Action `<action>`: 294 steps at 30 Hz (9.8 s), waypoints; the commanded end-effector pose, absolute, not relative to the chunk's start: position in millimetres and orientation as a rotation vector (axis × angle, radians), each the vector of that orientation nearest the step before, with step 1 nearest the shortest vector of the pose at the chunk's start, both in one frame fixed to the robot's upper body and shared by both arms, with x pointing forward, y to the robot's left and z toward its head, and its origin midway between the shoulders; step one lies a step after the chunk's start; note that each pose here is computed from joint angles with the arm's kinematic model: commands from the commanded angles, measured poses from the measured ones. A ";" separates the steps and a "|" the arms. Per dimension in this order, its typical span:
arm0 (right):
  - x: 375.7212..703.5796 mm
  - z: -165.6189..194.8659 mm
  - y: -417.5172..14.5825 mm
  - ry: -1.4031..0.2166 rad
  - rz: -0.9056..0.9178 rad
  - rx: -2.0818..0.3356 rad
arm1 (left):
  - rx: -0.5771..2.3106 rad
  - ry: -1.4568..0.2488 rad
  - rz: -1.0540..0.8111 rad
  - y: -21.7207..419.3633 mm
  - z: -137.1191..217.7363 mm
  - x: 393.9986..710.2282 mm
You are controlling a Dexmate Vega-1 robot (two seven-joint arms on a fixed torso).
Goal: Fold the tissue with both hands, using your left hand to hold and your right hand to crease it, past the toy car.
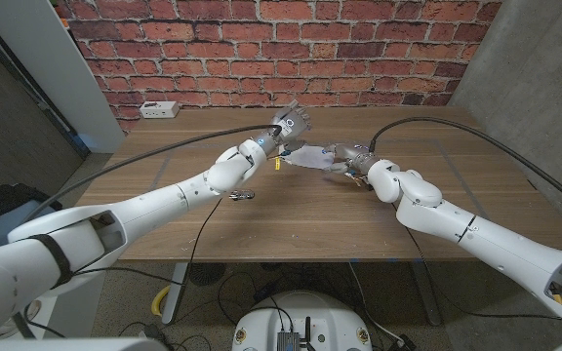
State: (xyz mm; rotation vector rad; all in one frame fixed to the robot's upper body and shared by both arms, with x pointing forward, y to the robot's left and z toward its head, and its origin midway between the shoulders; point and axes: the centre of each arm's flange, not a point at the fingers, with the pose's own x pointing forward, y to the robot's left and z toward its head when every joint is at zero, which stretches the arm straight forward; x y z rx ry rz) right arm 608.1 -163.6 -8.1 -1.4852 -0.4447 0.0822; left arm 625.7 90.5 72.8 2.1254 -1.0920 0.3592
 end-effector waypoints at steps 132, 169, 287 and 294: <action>613.9 -18.2 -160.4 -0.334 0.156 -1.588 | 2.521 -2.389 0.355 62.9 70.0 648.1; 583.6 -38.6 -263.6 0.166 -0.158 -1.608 | 2.520 -2.572 0.242 33.2 86.7 628.4; 506.0 -26.7 -280.3 -0.378 -0.787 -1.259 | 1.806 -1.705 0.236 12.0 68.9 582.1; 499.2 -25.4 -272.6 -0.411 -0.775 -1.253 | 1.802 -1.568 0.109 20.7 69.8 572.5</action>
